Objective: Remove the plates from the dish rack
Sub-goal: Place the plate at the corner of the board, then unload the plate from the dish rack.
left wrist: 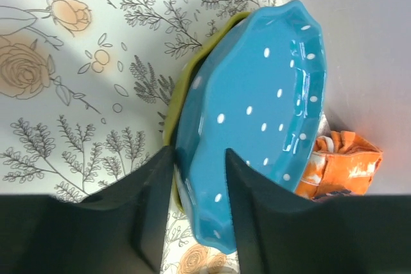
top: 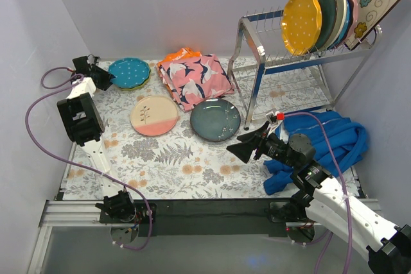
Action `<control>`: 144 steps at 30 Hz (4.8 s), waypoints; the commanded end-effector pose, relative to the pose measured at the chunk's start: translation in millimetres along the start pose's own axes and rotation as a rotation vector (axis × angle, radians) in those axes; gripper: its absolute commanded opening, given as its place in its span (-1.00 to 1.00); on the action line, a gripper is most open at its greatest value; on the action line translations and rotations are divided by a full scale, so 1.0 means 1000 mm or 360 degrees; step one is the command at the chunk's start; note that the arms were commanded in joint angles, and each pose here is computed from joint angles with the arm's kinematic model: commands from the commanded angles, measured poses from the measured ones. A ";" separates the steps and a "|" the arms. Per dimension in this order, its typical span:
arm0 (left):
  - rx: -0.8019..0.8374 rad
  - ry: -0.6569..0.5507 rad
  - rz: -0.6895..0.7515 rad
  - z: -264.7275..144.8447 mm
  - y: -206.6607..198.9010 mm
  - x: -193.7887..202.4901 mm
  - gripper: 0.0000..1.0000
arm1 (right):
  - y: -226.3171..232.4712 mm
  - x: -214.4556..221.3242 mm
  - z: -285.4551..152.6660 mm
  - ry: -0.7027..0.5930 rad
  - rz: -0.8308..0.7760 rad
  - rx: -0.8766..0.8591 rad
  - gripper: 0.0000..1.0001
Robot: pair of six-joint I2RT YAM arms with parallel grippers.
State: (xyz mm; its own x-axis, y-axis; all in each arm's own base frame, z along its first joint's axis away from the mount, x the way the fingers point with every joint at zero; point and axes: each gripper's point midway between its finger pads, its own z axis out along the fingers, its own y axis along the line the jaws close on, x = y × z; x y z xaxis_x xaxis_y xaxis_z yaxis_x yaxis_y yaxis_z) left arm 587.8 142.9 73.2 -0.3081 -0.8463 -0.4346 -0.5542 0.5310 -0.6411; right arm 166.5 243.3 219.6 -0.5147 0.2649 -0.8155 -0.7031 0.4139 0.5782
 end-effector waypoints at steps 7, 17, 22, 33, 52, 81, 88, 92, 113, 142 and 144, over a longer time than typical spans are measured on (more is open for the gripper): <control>0.0079 -0.0161 0.0033 -0.035 -0.030 -0.037 -0.65 | 0.018 -0.025 0.002 -0.0099 -0.0088 -0.0087 0.87; 0.0016 -0.0154 0.0003 -0.031 -0.015 -0.029 -0.68 | 0.019 -0.026 0.001 -0.0107 -0.0093 -0.0087 0.86; 0.0004 -0.0183 -0.0001 -0.040 -0.018 -0.033 -0.40 | 0.018 -0.025 0.001 -0.0105 -0.0095 -0.0086 0.86; 0.0190 -0.0259 -0.0018 -0.106 -0.058 -0.036 0.00 | 0.021 -0.027 0.001 -0.0099 -0.0110 -0.0095 0.82; 0.1195 0.0134 0.0534 -0.305 -0.174 0.225 0.22 | 0.031 -0.040 -0.012 -0.0152 -0.0234 -0.0103 0.85; 0.1969 0.0134 0.0997 -0.425 -0.128 0.381 0.24 | -0.007 -0.320 -0.032 -0.0740 -0.1034 0.1403 0.95; 0.2041 0.0254 0.0949 -0.434 -0.127 0.391 0.24 | -0.036 -0.370 -0.040 -0.0653 -0.1104 0.1656 0.95; 0.2066 0.0253 0.0942 -0.438 -0.127 0.389 0.24 | -0.039 -0.389 -0.052 -0.0647 -0.1081 0.1674 0.94; 0.2093 0.0312 0.0905 -0.442 -0.126 0.394 0.24 | -0.097 -0.413 -0.053 -0.0593 -0.1017 0.1653 0.95; 0.2090 0.0330 0.0911 -0.441 -0.125 0.396 0.23 | -0.157 -0.408 -0.044 -0.0439 -0.0987 0.1604 0.29; 0.2088 0.0322 0.0910 -0.441 -0.125 0.395 0.23 | -0.156 -0.408 -0.045 -0.0441 -0.0995 0.1609 0.20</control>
State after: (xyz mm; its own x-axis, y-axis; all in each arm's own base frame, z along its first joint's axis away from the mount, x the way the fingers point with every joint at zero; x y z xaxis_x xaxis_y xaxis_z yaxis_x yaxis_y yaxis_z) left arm 196.1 -276.0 255.3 -0.4136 -0.4381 -0.7981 0.7291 0.3656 -0.5785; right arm 465.2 35.5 447.7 -0.0659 -0.0902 -0.9937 -0.0406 0.9953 -0.0877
